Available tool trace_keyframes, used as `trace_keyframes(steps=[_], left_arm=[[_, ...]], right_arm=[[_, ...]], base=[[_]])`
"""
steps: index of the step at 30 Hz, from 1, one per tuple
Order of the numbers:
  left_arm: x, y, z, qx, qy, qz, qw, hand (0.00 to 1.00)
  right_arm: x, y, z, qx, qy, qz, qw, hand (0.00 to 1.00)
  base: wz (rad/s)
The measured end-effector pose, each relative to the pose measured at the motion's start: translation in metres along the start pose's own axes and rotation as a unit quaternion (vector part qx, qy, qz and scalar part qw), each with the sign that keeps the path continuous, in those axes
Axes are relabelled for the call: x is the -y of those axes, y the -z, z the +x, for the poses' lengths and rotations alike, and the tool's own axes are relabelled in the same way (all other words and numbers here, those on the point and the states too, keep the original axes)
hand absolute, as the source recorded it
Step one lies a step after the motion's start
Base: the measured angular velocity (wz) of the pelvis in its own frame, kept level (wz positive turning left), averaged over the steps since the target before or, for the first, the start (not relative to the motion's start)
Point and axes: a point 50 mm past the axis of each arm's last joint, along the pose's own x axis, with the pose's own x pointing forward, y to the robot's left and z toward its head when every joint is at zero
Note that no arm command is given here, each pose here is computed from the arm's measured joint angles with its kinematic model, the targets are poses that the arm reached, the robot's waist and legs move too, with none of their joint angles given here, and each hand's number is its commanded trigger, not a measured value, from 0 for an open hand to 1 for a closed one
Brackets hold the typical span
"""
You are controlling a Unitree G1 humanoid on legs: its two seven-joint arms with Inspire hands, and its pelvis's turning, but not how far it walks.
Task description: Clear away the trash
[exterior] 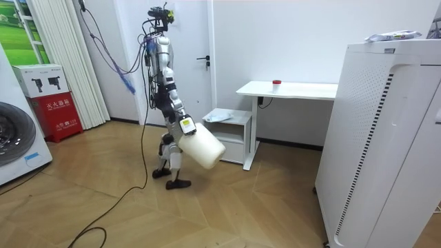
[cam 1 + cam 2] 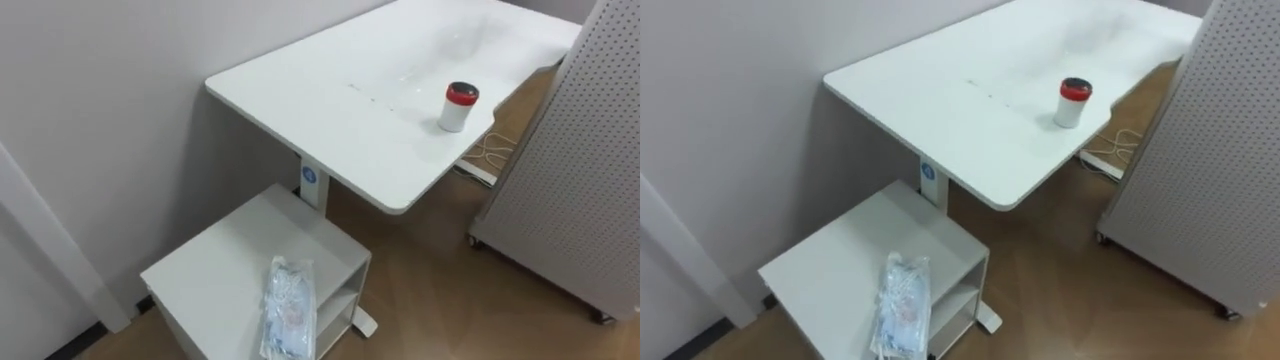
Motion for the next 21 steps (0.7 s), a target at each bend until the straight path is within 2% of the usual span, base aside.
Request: trace_keyframes(steps=[2, 5, 7, 14, 21], left_arm=[[-0.005, -0.041, 0.005, 0.072, -0.029, -0.016, 0.997, 0.00], [-0.005, -0.084, 0.007, 0.137, -0.046, -0.026, 0.989, 0.00], [-0.008, -0.131, 0.005, 0.208, -0.059, -0.036, 0.976, 0.00], [-0.025, -0.161, 0.004, 0.245, -0.112, -0.049, 0.962, 0.00], [-0.051, -0.211, -0.003, 0.305, -0.169, -0.070, 0.935, 0.00]], right_arm=[[-0.003, -0.021, 0.003, 0.024, -0.003, -0.011, 1.000, 1.00], [-0.008, -0.040, 0.005, 0.050, -0.008, -0.032, 0.998, 1.00], [-0.010, -0.050, 0.006, 0.064, -0.006, -0.017, 0.998, 1.00], [-0.015, -0.074, 0.006, 0.096, -0.021, -0.020, 0.995, 1.00], [-0.010, -0.106, 0.005, 0.142, -0.012, -0.020, 0.990, 1.00]], base=[[0.30], [0.29], [0.18], [-0.20], [-0.14]])
